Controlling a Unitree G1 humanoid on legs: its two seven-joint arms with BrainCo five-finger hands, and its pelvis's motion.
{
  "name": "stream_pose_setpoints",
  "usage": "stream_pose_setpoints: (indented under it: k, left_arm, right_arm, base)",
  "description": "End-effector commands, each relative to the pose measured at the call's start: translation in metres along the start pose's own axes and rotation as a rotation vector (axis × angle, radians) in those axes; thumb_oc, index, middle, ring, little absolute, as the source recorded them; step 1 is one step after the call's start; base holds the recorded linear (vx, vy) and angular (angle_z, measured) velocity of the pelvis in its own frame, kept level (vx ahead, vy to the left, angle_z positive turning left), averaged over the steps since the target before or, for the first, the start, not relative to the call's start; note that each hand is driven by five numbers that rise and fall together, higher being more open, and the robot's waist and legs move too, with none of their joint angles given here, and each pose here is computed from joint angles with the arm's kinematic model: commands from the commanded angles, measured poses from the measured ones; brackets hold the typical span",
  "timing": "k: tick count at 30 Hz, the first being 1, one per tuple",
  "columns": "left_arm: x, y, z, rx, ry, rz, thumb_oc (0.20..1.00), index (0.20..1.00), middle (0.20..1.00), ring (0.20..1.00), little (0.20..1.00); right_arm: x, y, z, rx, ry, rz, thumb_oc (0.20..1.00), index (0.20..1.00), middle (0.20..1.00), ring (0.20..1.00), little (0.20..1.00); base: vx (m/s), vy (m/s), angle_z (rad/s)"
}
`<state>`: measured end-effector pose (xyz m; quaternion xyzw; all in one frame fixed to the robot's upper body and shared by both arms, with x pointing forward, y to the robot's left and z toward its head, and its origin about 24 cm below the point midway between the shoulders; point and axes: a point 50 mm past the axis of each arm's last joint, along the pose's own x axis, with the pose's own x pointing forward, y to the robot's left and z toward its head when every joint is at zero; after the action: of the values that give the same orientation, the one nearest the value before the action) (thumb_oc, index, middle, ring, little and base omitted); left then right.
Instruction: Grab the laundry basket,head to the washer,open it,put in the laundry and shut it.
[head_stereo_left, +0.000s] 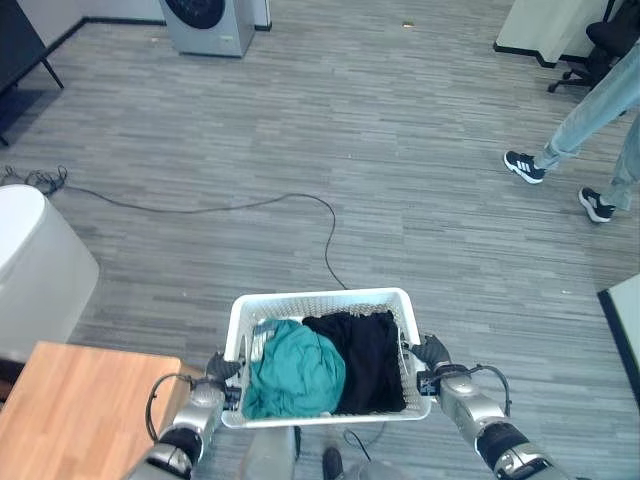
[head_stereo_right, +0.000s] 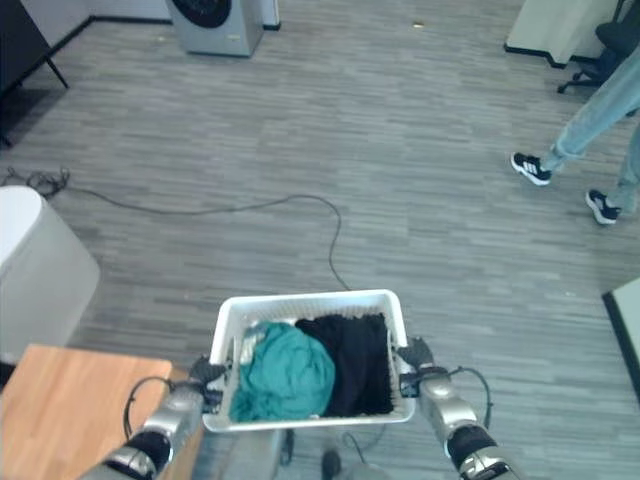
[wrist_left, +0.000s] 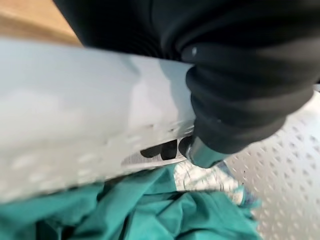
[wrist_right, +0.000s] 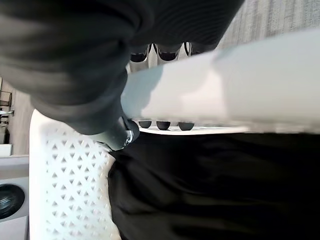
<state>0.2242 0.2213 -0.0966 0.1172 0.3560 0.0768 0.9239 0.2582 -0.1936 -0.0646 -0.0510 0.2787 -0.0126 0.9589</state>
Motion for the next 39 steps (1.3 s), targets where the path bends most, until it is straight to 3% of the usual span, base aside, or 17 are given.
stream_pose_setpoints:
  k: [1,4,14,16,17,20,30,39]
  left_arm:
    - [0.005,0.015,0.046,0.111,-0.204,0.0,0.2,0.2,0.2,0.2,0.2]
    - [0.002,0.023,0.059,0.136,-0.267,0.015,0.2,0.2,0.2,0.2,0.2]
    - [0.009,-0.006,0.082,0.154,-0.289,-0.081,0.2,0.2,0.2,0.2,0.2]
    - [0.009,-0.015,0.087,0.195,-0.297,-0.111,0.2,0.2,0.2,0.2,0.2]
    - [0.005,-0.026,0.11,0.246,-0.395,-0.134,0.2,0.2,0.2,0.2,0.2]
    - [0.012,-0.031,0.111,0.374,-0.347,-0.141,0.2,0.2,0.2,0.2,0.2]
    - [0.015,-0.025,0.061,0.296,-0.169,-0.152,0.2,0.2,0.2,0.2,0.2]
    - [0.014,-0.006,0.052,0.19,-0.15,-0.096,0.2,0.2,0.2,0.2,0.2]
  right_arm:
    - [0.003,0.001,0.048,0.121,-0.226,0.035,0.2,0.2,0.2,0.2,0.2]
    - [0.002,0.003,0.052,0.058,-0.243,0.045,0.2,0.2,0.2,0.2,0.2]
    - [0.001,0.0,0.033,0.054,-0.173,0.069,0.2,0.2,0.2,0.2,0.2]
    - [0.001,-0.005,0.033,0.041,-0.171,0.062,0.2,0.2,0.2,0.2,0.2]
    - [0.0,-0.017,0.057,0.01,-0.268,0.024,0.2,0.2,0.2,0.2,0.2]
    - [0.0,-0.022,0.033,0.065,-0.175,0.006,0.2,0.2,0.2,0.2,0.2]
    - [0.001,-0.02,0.021,0.001,-0.11,0.049,0.2,0.2,0.2,0.2,0.2]
    - [0.0,-0.005,0.028,-0.063,-0.144,0.127,0.2,0.2,0.2,0.2,0.2]
  base:
    - [0.37,0.194,-0.39]
    - [0.34,0.209,-0.22]
    - [0.28,0.091,0.23]
    - [0.25,-0.01,0.44]
    - [0.1,-0.004,0.98]
    - [0.14,-0.086,1.15]
    - [0.1,-0.084,0.38]
    - [0.02,-0.043,-0.1]
